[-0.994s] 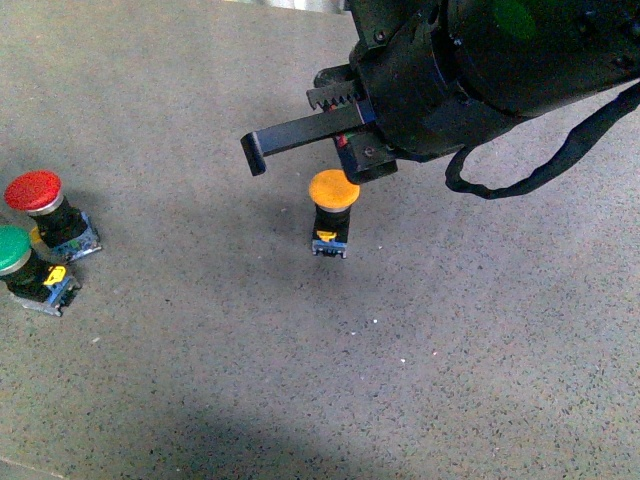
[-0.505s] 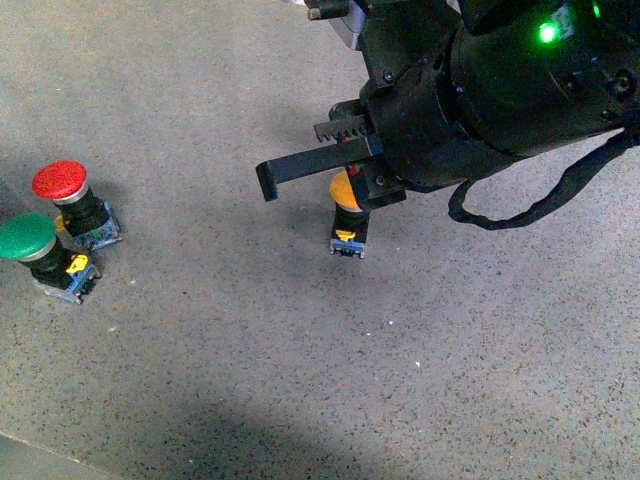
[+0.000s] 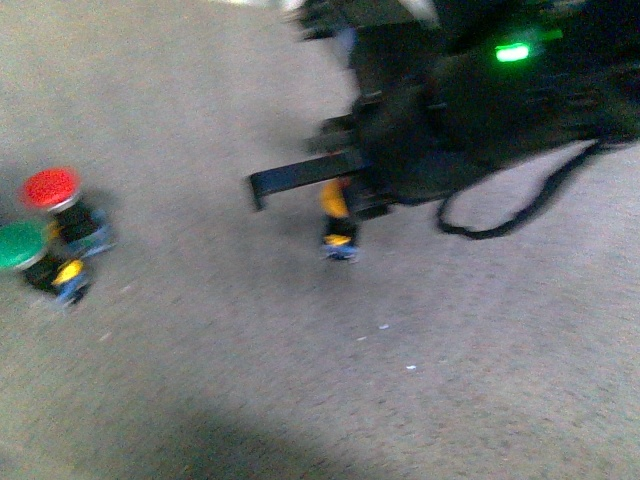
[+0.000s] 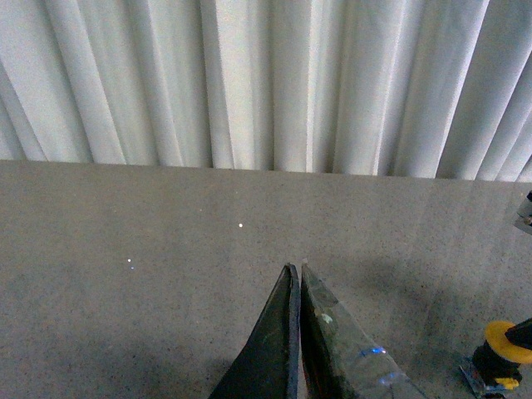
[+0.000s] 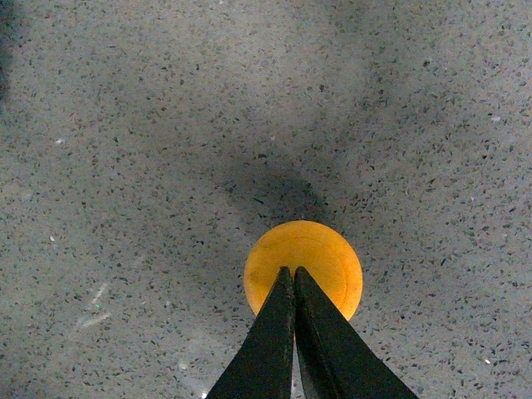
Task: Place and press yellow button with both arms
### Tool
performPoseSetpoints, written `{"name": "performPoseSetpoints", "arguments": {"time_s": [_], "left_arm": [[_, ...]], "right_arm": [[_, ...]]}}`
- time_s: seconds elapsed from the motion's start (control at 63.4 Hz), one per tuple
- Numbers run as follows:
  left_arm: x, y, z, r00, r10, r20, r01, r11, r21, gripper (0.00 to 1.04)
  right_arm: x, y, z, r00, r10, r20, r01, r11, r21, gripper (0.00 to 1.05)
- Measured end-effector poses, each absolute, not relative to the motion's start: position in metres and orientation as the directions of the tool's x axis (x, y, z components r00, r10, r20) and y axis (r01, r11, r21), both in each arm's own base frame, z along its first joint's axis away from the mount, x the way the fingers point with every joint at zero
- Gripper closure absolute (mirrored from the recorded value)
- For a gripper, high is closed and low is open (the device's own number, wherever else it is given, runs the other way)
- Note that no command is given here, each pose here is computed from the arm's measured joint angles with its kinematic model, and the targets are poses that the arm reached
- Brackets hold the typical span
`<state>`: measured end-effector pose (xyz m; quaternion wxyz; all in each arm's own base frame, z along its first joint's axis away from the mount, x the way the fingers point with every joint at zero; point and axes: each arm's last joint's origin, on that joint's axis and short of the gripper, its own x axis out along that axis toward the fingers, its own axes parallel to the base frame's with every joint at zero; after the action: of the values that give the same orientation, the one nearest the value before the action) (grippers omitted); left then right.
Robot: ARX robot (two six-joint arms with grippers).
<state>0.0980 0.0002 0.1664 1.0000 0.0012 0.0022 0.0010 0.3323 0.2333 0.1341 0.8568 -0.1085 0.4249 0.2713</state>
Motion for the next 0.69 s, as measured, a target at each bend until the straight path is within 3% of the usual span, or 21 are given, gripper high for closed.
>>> {"name": "performPoseSetpoints", "arguments": {"time_s": [0.694], "left_arm": [[0.0980,0.0002,0.1664,1.000,0.002,-0.004,-0.002,1.000,0.002,1.03]], "right_arm": [[0.3399,0.2248,0.1242,0.458,0.377,-0.805,-0.484,0.865,0.129,1.03]]}}
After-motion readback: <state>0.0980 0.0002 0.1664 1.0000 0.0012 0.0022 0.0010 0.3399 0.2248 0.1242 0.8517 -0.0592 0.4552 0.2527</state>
